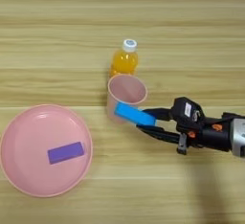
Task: Move the objects on the table
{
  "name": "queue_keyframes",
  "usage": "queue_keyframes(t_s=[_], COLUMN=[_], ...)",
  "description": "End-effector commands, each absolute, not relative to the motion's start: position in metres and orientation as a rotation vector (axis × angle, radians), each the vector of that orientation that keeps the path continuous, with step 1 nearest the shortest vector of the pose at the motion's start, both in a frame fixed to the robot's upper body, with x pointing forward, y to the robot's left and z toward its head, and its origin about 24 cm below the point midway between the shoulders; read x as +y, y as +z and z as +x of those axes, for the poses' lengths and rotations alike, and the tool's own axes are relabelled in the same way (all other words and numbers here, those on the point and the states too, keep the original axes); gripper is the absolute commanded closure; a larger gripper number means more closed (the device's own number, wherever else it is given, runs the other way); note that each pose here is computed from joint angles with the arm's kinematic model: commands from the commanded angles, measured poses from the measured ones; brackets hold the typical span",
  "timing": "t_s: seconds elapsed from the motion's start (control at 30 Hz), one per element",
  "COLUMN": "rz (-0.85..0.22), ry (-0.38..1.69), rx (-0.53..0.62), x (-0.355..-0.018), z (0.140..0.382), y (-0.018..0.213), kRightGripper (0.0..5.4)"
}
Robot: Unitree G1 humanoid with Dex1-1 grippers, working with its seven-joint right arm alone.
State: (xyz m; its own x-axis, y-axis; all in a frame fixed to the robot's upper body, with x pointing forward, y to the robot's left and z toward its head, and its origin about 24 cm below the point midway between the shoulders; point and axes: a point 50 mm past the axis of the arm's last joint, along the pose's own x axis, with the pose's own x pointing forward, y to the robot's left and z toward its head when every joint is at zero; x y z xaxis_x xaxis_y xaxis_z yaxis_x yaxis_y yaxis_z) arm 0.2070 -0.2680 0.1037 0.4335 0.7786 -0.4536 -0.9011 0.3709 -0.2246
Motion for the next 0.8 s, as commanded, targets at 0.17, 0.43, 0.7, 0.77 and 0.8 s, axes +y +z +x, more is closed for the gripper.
queue_keyframes(t_s=[0.17,0.43,0.7,0.77,0.8], rz=[-0.592,-0.556,-0.513,-0.504,-0.501], ry=[1.070,1.078,1.080,1.073,1.071], rx=[0.271,0.317,0.351,0.361,0.364], x=[-0.270,-0.269,-0.269,-0.270,-0.271], z=[0.216,0.221,0.227,0.229,0.230], y=[0.114,0.100,0.088,0.086,0.085], kRightGripper=[3.99,3.99,3.99,3.99,3.99])
